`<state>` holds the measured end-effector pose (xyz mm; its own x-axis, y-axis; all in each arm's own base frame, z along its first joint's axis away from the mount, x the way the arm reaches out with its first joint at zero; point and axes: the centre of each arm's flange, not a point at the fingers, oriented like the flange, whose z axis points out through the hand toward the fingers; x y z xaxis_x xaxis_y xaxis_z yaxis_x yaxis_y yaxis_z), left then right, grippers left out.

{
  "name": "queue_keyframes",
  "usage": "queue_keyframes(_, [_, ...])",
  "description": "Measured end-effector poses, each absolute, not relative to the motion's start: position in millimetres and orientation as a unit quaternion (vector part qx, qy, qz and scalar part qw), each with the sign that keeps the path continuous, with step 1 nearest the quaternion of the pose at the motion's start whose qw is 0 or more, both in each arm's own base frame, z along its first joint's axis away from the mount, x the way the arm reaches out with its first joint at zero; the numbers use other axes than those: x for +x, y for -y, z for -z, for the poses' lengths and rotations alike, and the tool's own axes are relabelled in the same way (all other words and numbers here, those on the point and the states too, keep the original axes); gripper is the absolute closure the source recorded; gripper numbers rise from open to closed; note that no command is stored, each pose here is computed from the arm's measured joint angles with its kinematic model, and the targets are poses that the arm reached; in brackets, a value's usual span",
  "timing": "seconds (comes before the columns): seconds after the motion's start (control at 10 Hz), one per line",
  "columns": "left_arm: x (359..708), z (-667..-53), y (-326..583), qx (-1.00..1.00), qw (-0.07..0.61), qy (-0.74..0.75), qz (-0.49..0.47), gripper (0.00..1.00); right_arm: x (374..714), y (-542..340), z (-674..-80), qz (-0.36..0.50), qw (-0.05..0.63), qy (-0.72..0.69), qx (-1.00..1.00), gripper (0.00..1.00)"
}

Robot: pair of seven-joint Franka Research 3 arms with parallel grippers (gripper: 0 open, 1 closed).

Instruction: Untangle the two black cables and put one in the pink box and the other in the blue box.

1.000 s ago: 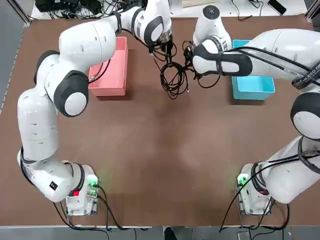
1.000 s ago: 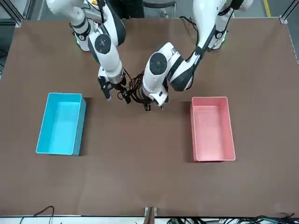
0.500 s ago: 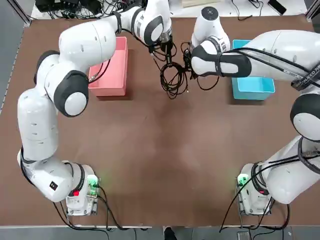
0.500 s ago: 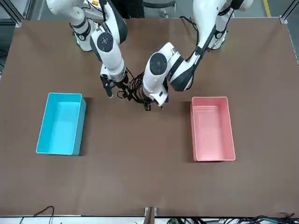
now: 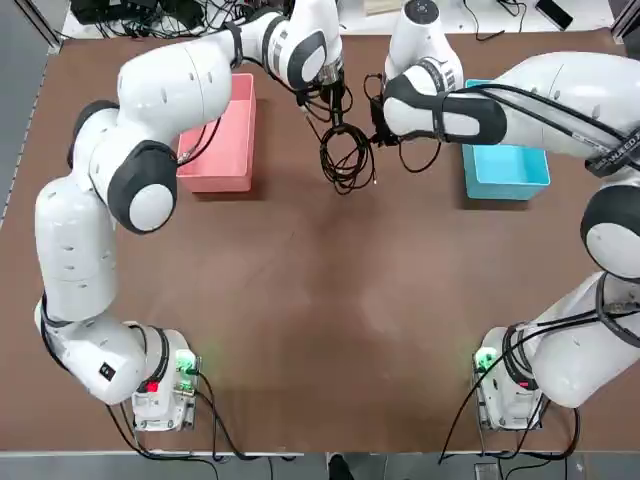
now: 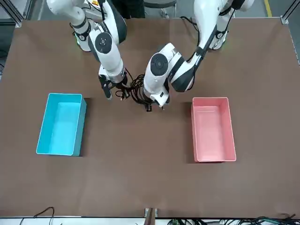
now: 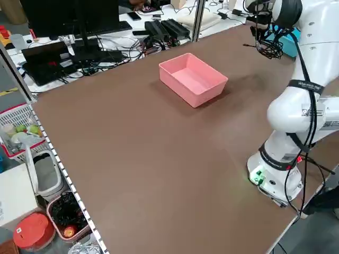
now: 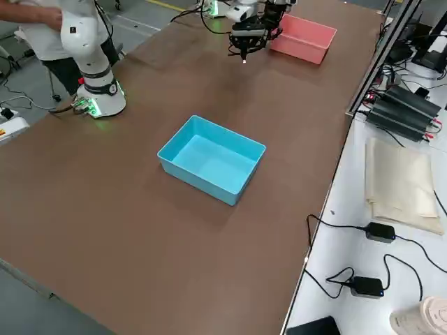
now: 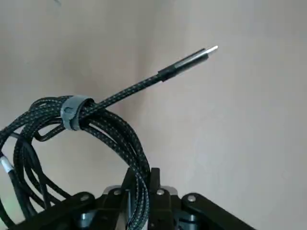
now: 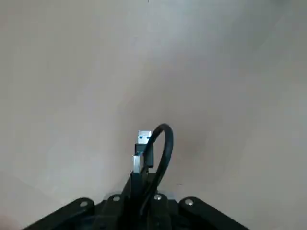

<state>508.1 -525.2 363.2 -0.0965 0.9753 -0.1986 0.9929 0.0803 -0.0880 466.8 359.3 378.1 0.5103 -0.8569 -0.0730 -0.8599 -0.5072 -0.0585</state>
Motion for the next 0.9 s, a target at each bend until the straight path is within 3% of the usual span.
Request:
queue_keyframes(0.6, [518.2, -333.5, 513.0, 0.692, 0.024, -0.715, 0.096, 0.85, 527.9, -263.3, -455.6, -0.090, -0.023, -0.405, -0.910, 0.89])
queue_keyframes(0.9, [559.6, -346.1, 448.8, 0.722, -0.015, -0.687, 0.086, 0.85, 567.2, -153.5, -489.1, -0.101, -0.022, -0.341, -0.935, 0.89])
